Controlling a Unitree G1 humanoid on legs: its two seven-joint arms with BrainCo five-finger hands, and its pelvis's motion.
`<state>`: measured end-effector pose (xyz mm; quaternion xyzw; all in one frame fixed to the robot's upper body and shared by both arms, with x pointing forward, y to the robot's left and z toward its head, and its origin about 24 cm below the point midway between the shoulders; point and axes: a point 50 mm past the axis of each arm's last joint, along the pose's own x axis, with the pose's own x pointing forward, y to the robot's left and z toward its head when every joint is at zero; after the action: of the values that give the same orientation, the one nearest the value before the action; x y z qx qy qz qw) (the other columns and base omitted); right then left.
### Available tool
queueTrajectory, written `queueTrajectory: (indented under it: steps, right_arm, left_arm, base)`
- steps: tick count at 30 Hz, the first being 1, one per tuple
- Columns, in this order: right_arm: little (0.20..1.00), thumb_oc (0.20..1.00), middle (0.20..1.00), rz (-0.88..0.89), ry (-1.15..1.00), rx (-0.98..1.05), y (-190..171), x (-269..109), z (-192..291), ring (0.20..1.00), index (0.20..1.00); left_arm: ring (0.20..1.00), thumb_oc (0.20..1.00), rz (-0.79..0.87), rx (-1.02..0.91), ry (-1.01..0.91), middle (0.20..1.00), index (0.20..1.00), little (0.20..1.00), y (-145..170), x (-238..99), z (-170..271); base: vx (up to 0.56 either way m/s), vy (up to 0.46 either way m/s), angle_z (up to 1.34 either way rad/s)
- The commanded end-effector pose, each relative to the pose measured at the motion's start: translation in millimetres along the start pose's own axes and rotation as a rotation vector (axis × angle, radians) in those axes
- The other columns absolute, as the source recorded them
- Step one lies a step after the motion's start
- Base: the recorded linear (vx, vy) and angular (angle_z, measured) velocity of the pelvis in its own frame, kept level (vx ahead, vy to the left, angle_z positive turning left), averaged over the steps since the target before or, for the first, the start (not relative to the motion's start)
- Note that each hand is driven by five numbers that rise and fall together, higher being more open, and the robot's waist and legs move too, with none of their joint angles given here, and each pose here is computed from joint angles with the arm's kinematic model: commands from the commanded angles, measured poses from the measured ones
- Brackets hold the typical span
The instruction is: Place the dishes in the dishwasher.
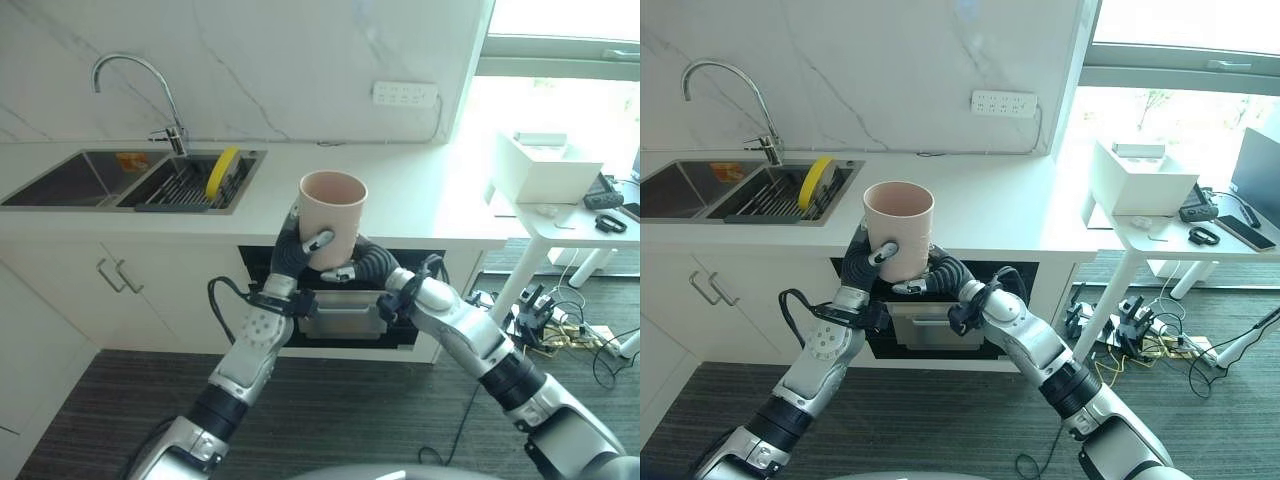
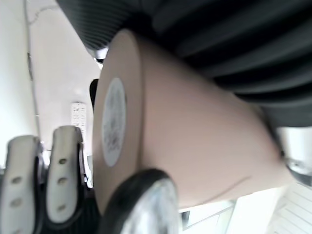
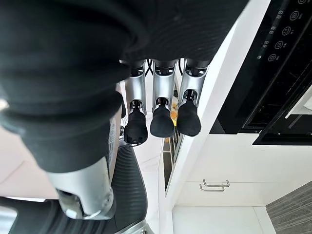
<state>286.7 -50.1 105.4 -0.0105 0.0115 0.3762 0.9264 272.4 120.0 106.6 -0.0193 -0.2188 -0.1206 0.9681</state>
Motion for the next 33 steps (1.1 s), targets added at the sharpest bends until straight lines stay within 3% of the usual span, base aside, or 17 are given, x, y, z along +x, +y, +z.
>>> queueTrajectory:
  steps: [1, 17, 33]
  right_arm:
    - [0.2, 0.2, 0.2, 0.048, -0.211, -0.011, 9, 11, 58, 0.2, 0.2]
    - [0.2, 0.2, 0.2, -0.061, -0.167, 0.028, -13, -1, 100, 0.2, 0.2]
    - [0.2, 0.2, 0.2, -0.209, -0.116, 0.005, -39, -9, 101, 0.2, 0.2]
  left_arm:
    - [1.0, 1.0, -0.081, 0.004, -0.088, 1.0, 1.0, 1.0, -3, 23, 21]
    - [1.0, 1.0, -0.062, -0.001, -0.097, 1.0, 1.0, 1.0, 12, 27, 39]
    - [1.0, 1.0, -0.006, 0.013, -0.101, 1.0, 1.0, 1.0, 31, 27, 48]
  base:
    - [0.01, 0.004, 0.04]
    - [0.0, 0.002, 0.01]
    - [0.0, 0.001, 0.01]
